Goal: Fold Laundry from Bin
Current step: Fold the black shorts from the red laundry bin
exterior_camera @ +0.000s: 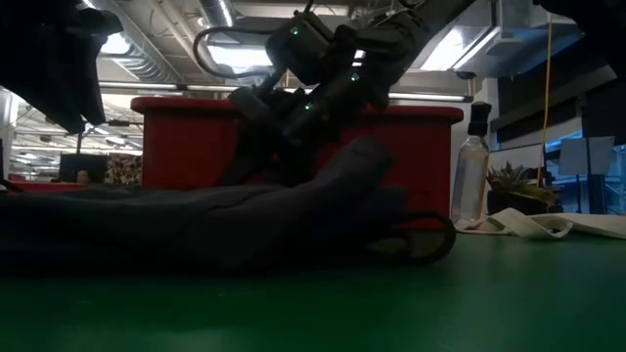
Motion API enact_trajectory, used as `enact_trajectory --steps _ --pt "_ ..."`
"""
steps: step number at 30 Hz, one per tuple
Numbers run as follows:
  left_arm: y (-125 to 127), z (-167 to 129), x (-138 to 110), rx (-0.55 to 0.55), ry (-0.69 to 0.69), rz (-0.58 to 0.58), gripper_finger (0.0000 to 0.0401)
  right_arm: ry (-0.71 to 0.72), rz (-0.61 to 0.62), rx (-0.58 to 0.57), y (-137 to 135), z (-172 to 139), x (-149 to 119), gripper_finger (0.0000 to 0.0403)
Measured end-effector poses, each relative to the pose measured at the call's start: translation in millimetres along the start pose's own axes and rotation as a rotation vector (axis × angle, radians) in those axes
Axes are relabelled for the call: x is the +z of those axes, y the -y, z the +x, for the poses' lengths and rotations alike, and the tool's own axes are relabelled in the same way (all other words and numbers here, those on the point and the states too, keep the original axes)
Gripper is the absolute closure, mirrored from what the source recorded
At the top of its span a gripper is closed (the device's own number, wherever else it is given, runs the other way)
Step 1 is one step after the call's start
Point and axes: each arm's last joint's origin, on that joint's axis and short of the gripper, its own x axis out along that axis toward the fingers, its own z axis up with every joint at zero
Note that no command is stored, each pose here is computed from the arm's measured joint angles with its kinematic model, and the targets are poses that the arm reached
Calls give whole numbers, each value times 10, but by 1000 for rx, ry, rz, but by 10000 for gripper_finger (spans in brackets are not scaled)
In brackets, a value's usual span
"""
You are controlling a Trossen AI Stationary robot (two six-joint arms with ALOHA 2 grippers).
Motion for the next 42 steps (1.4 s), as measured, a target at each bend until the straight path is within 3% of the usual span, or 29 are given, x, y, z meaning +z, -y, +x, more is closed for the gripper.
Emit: enact_trajectory --steps 9,25,42 --pt "4 0 4 -4 4 -2 268 63 3 13 -43 -40 190 162" --pt "8 0 8 -7 8 -5 268 13 5 -14 28 121 55 162" --pt "9 0 9 -8 8 -5 268 38 24 -37 106 78 209 162"
